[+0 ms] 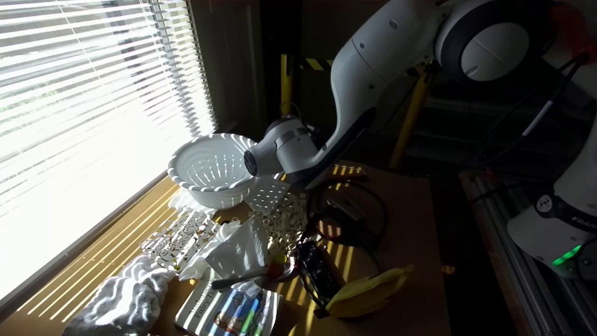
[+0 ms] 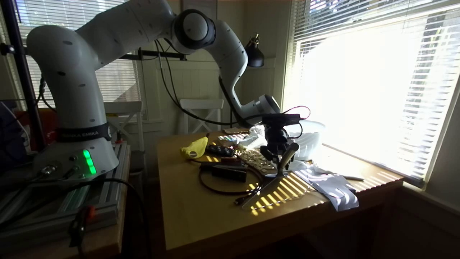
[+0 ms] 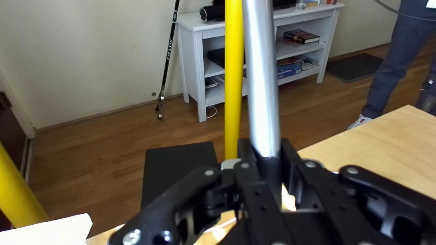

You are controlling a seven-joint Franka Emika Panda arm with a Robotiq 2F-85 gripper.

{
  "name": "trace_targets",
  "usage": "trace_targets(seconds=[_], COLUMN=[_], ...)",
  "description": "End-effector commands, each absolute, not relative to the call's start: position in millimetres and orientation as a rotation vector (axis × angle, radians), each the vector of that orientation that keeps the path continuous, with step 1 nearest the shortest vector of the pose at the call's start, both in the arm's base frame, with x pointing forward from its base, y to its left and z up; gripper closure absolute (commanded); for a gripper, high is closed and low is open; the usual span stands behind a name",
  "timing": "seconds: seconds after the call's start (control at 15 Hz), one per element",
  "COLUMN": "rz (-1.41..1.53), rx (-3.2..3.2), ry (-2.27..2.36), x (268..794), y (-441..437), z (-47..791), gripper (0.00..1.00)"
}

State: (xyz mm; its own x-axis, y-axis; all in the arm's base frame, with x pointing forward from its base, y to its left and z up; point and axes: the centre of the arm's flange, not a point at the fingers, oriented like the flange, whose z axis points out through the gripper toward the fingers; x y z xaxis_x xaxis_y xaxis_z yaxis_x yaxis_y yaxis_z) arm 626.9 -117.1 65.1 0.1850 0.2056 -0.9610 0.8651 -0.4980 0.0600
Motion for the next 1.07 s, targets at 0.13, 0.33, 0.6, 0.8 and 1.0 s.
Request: trace_targets(seconds=[0.13, 0.33, 0.6, 0.8, 1.0], rz=[-1.404, -1.406, -1.418, -1.437, -1.436], rx=[1.828, 1.776, 1.695, 1.613, 1.576], ry=[0.975, 1.010, 1.079, 1.161, 1.221], x=[644, 649, 652, 654, 658], y=[-124, -109, -85, -64, -47], z=[54, 52, 46, 39, 33], gripper=[0.94, 0.94, 0.94, 0.94, 0.94])
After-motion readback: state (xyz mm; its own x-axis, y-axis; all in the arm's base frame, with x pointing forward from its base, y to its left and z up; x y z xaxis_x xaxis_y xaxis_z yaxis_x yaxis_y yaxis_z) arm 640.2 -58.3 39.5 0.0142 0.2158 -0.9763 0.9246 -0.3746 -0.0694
